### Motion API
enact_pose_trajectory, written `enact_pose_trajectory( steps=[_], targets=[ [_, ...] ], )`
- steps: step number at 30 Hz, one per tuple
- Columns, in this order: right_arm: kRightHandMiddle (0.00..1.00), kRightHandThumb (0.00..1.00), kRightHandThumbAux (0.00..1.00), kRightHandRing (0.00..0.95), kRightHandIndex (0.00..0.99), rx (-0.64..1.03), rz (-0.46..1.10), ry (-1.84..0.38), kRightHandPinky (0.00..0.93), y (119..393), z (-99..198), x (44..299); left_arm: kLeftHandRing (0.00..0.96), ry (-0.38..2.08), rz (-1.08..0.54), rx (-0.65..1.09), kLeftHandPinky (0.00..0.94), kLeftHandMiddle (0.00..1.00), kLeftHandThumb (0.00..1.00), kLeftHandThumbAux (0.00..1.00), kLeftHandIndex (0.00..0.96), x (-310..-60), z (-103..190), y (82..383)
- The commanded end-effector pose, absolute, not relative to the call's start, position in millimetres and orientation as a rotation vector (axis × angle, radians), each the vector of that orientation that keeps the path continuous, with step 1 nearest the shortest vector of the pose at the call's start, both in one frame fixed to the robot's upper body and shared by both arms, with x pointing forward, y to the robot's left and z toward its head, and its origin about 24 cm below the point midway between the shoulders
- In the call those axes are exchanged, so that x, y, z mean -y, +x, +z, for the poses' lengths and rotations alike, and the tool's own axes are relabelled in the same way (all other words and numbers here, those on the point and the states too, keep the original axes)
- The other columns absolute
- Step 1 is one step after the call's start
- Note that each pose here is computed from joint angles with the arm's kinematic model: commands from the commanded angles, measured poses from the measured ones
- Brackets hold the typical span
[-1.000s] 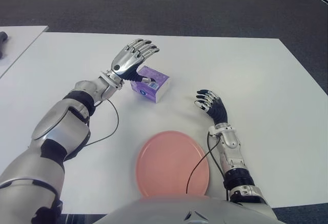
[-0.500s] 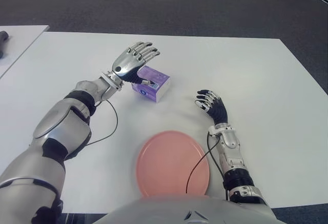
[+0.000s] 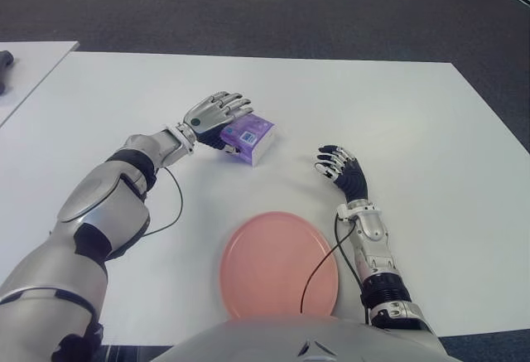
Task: Put the tissue paper into the plate.
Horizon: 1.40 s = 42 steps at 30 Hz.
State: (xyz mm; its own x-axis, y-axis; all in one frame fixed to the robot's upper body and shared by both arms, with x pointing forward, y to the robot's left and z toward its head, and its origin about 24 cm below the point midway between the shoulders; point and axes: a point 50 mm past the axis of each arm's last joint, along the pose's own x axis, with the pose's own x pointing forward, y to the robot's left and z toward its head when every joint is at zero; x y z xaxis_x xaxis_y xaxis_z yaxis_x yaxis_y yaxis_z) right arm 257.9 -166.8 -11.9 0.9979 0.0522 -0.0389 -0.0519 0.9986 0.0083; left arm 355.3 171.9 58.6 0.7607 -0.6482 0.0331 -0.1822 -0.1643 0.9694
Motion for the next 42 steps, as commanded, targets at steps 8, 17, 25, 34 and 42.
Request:
enact_pose_trajectory(
  steps=[8,17,25,34,42],
  targets=[
    [0.325,0.472,0.766,0.318,0.3,-0.216,0.031,0.01,0.323,238,-41,167,0.0,1.795,-0.557,0.647,0.0,0.0,0.282,0.262,0.0,-165,48,353],
    [0.334,0.619,0.741,0.324,0.376,-0.22,0.032,0.013,0.325,237,-41,168,0.0,1.83,-0.579,0.628,0.0,0.0,0.293,0.235,0.0,-159,41,353],
    [0.341,0.691,0.727,0.33,0.408,-0.218,0.035,0.019,0.331,235,-41,169,0.0,1.775,-0.543,0.602,0.0,0.0,0.316,0.227,0.0,-154,39,352],
    [0.337,0.691,0.727,0.326,0.408,-0.209,0.043,0.006,0.331,234,-41,171,0.0,1.725,-0.506,0.572,0.0,0.0,0.344,0.205,0.0,-148,37,352],
    [0.331,0.691,0.727,0.323,0.407,-0.202,0.055,0.013,0.33,232,-41,172,0.0,1.686,-0.479,0.567,0.0,0.0,0.35,0.185,0.0,-143,38,353]
  ],
)
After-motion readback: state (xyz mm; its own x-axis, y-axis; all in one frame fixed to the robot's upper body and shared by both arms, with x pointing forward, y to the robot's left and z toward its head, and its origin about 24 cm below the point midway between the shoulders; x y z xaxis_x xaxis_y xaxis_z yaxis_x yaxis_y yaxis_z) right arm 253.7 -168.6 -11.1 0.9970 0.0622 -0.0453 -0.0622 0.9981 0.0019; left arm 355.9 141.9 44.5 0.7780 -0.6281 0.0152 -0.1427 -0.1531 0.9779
